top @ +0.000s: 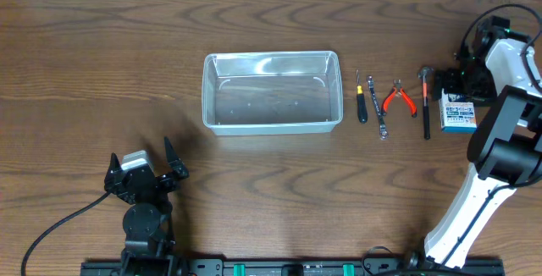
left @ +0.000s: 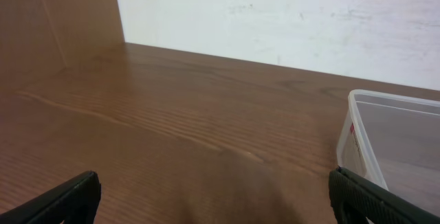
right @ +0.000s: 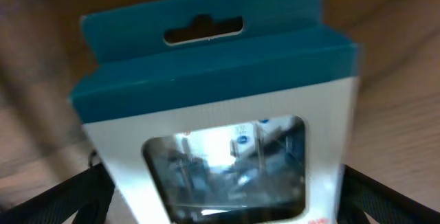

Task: Pack container
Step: 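Grasp the blue-and-white screwdriver box with the right gripper, then lift the box and carry it over the container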

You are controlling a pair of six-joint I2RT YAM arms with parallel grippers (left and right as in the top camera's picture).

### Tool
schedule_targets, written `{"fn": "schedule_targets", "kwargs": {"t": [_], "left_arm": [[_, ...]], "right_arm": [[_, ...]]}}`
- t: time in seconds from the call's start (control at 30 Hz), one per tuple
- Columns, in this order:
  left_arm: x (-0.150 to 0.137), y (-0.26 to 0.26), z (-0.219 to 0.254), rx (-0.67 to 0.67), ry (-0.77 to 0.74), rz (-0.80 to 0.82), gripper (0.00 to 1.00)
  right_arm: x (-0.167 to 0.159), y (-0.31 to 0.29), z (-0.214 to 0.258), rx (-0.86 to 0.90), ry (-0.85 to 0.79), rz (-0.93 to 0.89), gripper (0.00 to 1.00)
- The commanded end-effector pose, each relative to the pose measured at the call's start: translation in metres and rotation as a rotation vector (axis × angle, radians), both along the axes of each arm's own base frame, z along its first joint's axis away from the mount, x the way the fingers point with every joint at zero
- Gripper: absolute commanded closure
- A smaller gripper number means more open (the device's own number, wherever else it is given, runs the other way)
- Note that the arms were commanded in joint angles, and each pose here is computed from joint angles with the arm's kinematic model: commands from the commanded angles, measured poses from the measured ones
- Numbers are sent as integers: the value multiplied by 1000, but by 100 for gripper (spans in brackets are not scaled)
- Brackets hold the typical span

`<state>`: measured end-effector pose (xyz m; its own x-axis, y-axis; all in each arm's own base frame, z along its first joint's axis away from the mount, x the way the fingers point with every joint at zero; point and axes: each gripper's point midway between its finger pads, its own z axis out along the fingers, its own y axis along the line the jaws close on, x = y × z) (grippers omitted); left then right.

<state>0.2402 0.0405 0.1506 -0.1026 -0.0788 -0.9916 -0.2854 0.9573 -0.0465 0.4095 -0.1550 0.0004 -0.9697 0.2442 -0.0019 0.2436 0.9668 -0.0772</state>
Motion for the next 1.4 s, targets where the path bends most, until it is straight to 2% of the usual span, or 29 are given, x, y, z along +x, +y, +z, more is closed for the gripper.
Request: {"fn": "schedule_targets", "kwargs": {"t": [0.0, 0.1, 0.2, 0.3, 0.37, 0.6, 0.73, 0.87, 1.0, 1.13, 1.23, 1.37], "left_arm": [[-2, 3, -16, 9, 48, 16, 2], [-2, 3, -16, 9, 48, 16, 2], [-2, 3, -16, 9, 48, 16, 2], [-2, 3, -16, 9, 48, 16, 2], [-2, 3, -16, 9, 48, 16, 2], [-2, 3, -16, 9, 48, 16, 2], [-2, 3, -16, 9, 48, 16, 2], [-2, 3, -16, 9, 48, 16, 2], [-2, 3, -16, 9, 48, 16, 2], [-2, 3, -16, 9, 48, 16, 2], [-2, 3, -16, 9, 48, 16, 2], [-2, 3, -16, 9, 48, 16, 2]], "right_arm": [[-9, -2, -13, -11, 42, -13, 2], [-14, -1, -20, -9, 50, -35, 12], [-18, -2, -23, -6, 58, -67, 17], [-20, -8, -23, -9, 53, -125, 29], [-22, -11, -21, -7, 53, -153, 40], [-6, -16, 27, -2, -54, -184, 41], [14, -2, 87, 19, -220, -154, 41], [29, 41, 155, 77, -400, -36, 42], [33, 120, 224, 157, -573, 189, 46], [28, 228, 272, 224, -722, 588, 50], [19, 315, 283, 235, -793, 911, 55], [5, 396, 267, 187, -809, 1242, 59]]}}
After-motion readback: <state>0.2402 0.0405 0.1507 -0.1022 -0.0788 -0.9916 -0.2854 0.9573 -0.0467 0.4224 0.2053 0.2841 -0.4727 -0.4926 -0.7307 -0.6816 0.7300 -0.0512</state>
